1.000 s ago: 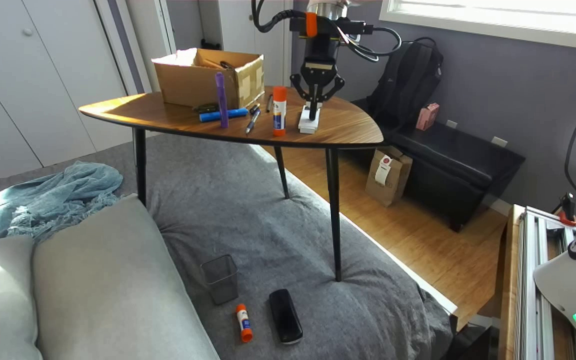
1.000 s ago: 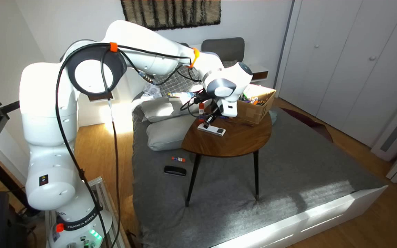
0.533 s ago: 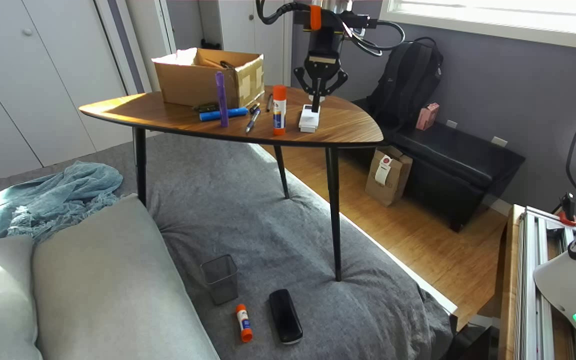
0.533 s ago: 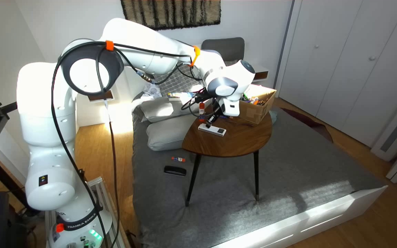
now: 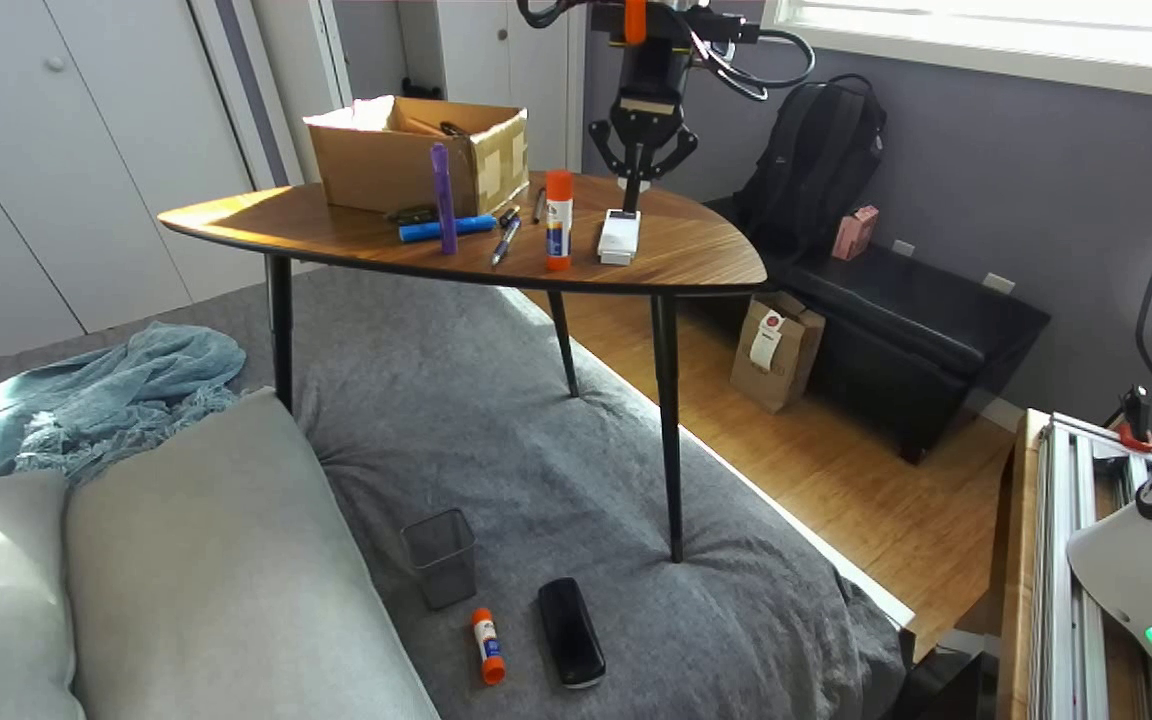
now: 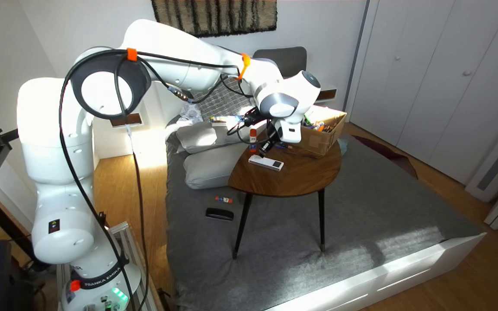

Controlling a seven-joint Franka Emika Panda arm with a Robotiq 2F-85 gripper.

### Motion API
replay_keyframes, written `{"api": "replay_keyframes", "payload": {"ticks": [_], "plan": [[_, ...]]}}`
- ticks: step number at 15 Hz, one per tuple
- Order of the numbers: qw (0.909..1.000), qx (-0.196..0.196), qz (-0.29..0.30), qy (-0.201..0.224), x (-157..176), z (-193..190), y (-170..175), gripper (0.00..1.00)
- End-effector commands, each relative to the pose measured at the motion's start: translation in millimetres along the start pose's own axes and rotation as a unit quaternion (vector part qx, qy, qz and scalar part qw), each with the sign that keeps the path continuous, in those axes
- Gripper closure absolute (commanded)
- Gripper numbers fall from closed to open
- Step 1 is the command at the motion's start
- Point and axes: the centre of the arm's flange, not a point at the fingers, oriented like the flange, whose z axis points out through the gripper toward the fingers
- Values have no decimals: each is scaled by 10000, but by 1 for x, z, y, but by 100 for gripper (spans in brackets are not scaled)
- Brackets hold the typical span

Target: Push a button on the white remote control five times

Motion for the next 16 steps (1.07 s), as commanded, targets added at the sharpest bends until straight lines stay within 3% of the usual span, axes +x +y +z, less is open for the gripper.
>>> {"api": "replay_keyframes", "payload": {"ticks": [1,16], "plan": [[9998,123,27,-159,-6,1,4,100],[9994,-116,147,-295,2,26,-5,100]]}}
